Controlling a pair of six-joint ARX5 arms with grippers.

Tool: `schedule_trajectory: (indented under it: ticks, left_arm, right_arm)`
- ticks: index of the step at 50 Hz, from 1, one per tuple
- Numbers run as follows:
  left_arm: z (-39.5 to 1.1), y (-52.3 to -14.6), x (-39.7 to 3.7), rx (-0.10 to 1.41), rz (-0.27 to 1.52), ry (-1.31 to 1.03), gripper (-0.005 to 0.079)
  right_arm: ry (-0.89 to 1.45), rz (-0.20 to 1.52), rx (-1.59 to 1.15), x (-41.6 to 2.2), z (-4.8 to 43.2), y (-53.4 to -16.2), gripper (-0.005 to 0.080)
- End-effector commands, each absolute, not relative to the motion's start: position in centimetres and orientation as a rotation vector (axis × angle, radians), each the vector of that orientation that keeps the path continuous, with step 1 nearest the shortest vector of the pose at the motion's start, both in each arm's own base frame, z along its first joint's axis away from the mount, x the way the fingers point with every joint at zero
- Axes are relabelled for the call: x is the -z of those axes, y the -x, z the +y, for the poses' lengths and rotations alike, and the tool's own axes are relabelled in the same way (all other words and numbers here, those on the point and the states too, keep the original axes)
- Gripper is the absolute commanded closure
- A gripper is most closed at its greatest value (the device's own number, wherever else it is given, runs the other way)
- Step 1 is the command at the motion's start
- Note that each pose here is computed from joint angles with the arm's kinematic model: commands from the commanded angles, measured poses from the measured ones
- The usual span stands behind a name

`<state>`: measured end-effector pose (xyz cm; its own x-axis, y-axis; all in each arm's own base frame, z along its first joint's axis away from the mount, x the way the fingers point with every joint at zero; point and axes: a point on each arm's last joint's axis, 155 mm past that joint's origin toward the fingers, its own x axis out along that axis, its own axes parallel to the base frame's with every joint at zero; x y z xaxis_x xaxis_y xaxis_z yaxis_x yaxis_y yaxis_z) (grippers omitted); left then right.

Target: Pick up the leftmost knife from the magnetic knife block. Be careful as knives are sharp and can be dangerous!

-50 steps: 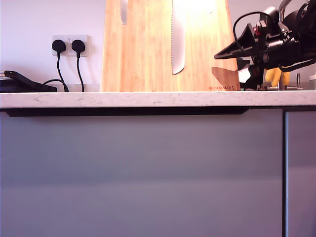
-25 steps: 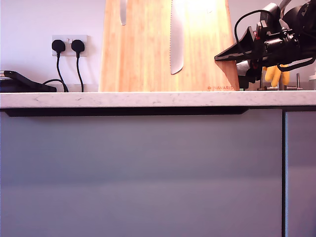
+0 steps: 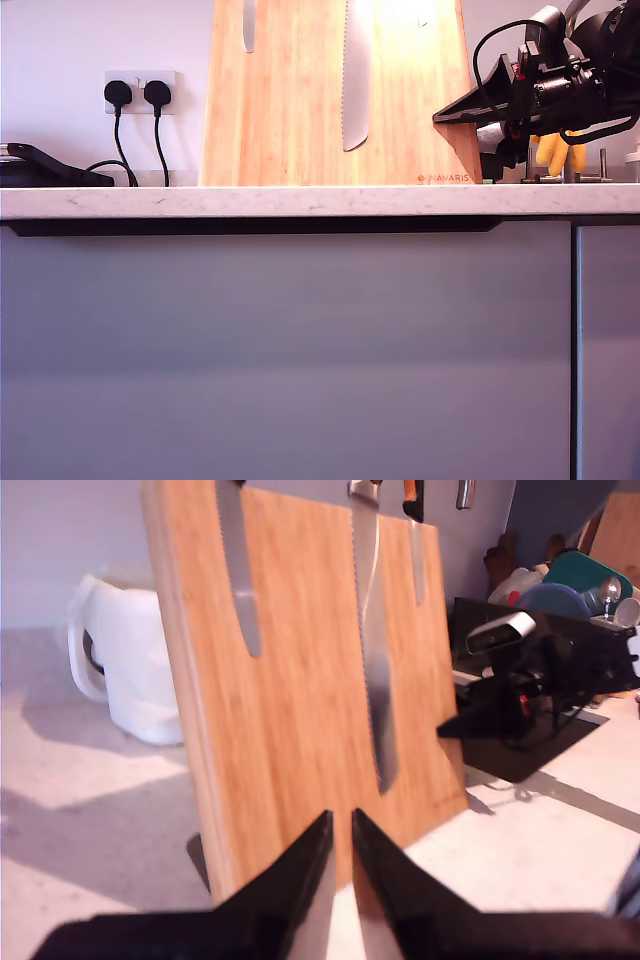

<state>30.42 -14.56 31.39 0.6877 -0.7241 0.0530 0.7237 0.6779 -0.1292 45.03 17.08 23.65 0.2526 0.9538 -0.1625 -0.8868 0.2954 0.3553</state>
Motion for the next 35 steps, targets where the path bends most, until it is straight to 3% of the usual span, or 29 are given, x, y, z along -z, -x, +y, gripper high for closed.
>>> schedule_trajectory:
  ticks: [1,9,17,27,35]
  left_arm:
    - [-14.7,-30.8,-32.4,0.82,-0.049,0.124,0.0697]
    - [-14.8,-31.8,-35.7,0.805,-0.166,0.091,0.0689]
    - [-15.3,-33.5,-38.9,0.793,-0.214,0.087,0.058]
    - [-16.8,-36.7,-41.6,0.799,-0.176,0.108,0.0193]
    - [-18.3,-38.9,-43.2,0.797,-0.152,0.092,0.015]
  right_arm:
    - [-0.199,0.366,-1.272,-24.3,17.6,-44.8,0.0765]
    - [-0.196,0.365,-1.274,-24.3,17.7,-44.8,0.0765]
    - [-0.184,0.357,-1.28,-24.3,17.9,-44.7,0.0765]
    - [-0.177,0.358,-1.283,-24.3,18.3,-44.6,0.0765]
    - [-0.176,0.363,-1.277,-24.1,18.4,-44.7,0.0765]
